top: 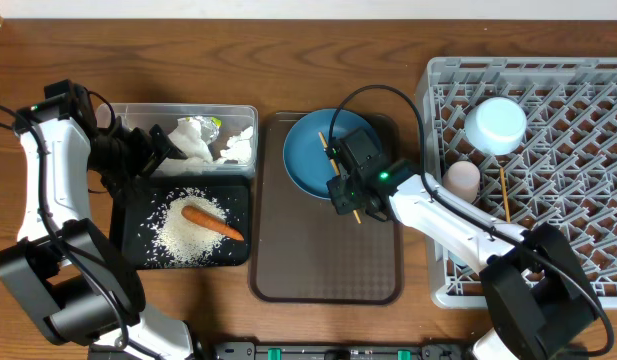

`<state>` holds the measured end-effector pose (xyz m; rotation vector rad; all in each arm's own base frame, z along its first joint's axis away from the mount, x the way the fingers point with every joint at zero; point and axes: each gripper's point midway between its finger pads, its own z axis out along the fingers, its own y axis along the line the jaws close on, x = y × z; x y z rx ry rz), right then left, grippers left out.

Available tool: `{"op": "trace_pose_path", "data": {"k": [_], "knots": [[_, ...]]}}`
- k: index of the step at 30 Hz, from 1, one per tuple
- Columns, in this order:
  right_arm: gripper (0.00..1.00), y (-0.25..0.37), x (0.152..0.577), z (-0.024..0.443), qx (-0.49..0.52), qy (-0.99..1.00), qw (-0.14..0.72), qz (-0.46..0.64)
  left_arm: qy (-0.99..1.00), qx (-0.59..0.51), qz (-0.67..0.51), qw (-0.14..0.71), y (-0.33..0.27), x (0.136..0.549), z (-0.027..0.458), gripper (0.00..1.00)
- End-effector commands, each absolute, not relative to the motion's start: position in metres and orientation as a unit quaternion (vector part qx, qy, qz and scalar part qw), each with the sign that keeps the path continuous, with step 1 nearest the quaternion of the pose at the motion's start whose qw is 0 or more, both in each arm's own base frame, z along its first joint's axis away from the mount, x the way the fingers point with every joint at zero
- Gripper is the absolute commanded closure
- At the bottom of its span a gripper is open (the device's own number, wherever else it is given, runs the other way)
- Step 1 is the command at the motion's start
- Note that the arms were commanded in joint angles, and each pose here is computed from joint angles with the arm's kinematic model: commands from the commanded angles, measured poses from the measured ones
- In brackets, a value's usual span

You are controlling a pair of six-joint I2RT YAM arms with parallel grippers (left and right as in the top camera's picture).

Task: Sort waste into correct bins and load items into the dishwasher rack
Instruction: 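Reach the right gripper to the blue plate and grasp the second chopstick, then carry the chopstick right over the dish rack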

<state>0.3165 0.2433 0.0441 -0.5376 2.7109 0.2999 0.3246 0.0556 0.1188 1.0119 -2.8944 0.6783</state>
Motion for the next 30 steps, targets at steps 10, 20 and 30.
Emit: {"op": "trace_pose_path", "data": {"k": [10, 20, 30], "knots": [[0.99, 0.251, 0.319, 0.049, -0.195, 0.956, 0.191, 0.11, -0.924, 0.318, 0.211, -0.013, 0.059, 0.326, 0.128, 0.02], [0.99, 0.24, 0.33, 0.141, -0.177, 0.932, 0.289, 0.132, -0.924, 0.318, 0.211, -0.013, 0.059, 0.326, 0.128, 0.02], [0.99, 0.1, 0.268, 0.187, -0.089, 0.963, 0.254, -0.019, -0.924, 0.318, 0.211, -0.013, 0.059, 0.326, 0.128, 0.02]]}}
